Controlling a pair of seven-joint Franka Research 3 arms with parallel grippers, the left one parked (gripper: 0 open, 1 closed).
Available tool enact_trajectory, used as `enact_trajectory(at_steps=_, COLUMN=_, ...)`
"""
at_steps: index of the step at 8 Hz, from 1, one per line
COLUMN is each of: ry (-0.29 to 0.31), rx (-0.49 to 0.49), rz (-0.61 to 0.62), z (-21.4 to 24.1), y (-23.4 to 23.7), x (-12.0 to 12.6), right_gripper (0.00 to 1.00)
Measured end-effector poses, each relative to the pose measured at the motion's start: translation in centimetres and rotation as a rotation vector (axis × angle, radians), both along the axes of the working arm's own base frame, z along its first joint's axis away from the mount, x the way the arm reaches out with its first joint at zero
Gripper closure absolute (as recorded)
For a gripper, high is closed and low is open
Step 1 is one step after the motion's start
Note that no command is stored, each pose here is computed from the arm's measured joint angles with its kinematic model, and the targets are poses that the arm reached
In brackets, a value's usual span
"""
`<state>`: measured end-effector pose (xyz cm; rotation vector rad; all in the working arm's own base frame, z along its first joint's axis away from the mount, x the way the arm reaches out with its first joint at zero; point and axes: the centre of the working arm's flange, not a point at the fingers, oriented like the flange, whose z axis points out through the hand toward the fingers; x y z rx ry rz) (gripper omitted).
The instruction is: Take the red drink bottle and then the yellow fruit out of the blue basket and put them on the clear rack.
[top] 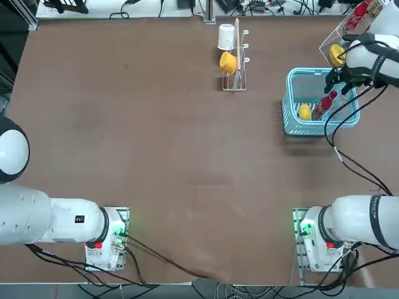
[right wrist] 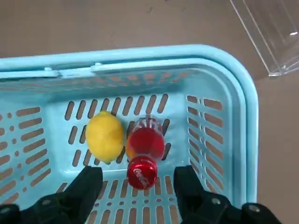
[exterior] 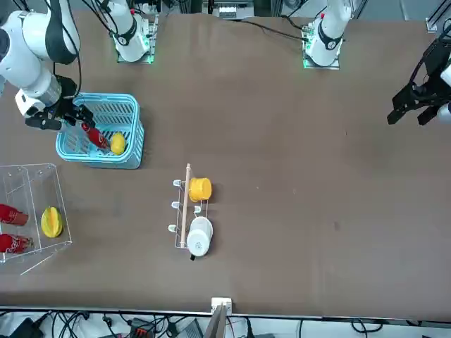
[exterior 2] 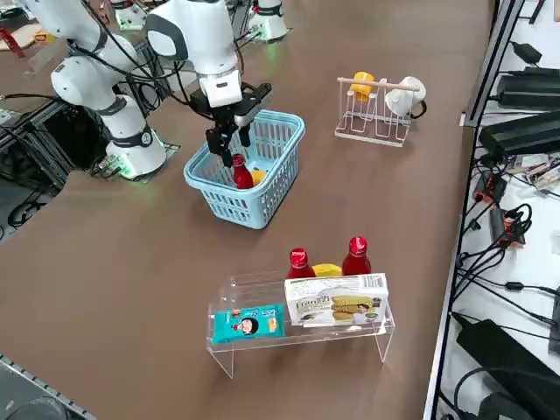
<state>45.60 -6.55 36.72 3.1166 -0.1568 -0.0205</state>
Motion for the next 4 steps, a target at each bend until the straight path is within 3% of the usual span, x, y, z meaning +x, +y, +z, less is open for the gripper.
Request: enact_trajectory(at_steps=4, ry=0.003, rx=-0.010, rz=0.008, z=-1.5, y=0.0, x=0.4, right_gripper=0.20)
